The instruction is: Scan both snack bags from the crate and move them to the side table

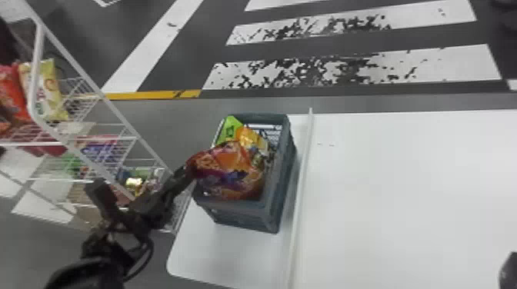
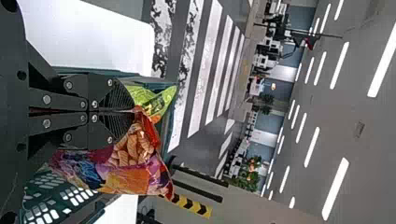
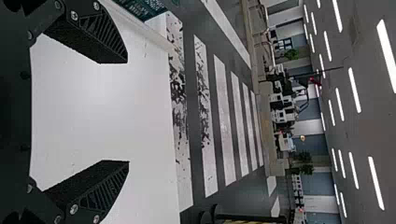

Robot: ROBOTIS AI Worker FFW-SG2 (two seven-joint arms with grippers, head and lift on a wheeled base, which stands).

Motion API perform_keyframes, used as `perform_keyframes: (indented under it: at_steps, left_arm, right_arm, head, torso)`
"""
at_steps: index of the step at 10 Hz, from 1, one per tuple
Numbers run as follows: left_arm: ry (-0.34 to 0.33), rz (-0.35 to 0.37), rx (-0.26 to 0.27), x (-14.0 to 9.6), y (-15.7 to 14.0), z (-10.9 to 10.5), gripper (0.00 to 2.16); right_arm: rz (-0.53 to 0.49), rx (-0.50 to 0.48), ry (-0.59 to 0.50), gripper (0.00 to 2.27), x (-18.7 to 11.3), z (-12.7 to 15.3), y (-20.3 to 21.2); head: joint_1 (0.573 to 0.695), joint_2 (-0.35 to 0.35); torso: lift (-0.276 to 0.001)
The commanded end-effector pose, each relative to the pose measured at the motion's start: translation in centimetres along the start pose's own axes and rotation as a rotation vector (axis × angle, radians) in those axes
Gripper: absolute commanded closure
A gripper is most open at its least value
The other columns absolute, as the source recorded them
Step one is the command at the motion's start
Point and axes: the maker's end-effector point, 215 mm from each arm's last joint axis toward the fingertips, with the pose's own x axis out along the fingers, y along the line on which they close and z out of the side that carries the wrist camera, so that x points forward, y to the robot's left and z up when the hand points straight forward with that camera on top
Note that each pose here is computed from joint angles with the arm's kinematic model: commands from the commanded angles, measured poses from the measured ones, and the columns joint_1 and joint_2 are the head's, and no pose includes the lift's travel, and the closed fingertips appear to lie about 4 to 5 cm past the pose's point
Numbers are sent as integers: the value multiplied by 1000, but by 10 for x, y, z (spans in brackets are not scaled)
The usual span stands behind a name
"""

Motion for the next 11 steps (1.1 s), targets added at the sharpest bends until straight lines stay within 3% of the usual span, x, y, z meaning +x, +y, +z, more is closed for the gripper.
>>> perform_keyframes:
  at_steps: [1, 3, 6, 7, 10, 11]
  left_arm:
    - [-24, -6, -8, -3, -8, 10, 1976]
    - [-87, 8, -21, -11, -24, 37, 1976]
    - [-197, 10, 17, -30, -52, 103, 1976]
    - [-230, 1, -3, -37, -61, 121, 1990]
    - [-166, -79, -108, -41, -104, 131, 2071]
    - [-87, -93, -159, -36, -122, 118, 2071]
  right_arm:
    - [0, -2, 0, 167, 1, -1, 1]
    - [1, -3, -1, 167, 1, 0, 1]
    - [1, -4, -1, 167, 1, 0, 1]
    - [-1, -5, -4, 164, 1, 1, 0]
    - [-13, -16, -11, 167, 2, 3, -3]
    - [-13, -16, -11, 167, 2, 2, -3]
  head:
    - [695, 350]
    - [695, 350]
    - [695, 350]
    - [695, 350]
    - [695, 350]
    - [695, 350]
  torso:
    - [-29]
    - [-29]
    - [-29]
    - [-29]
    - [-29]
    - [-29]
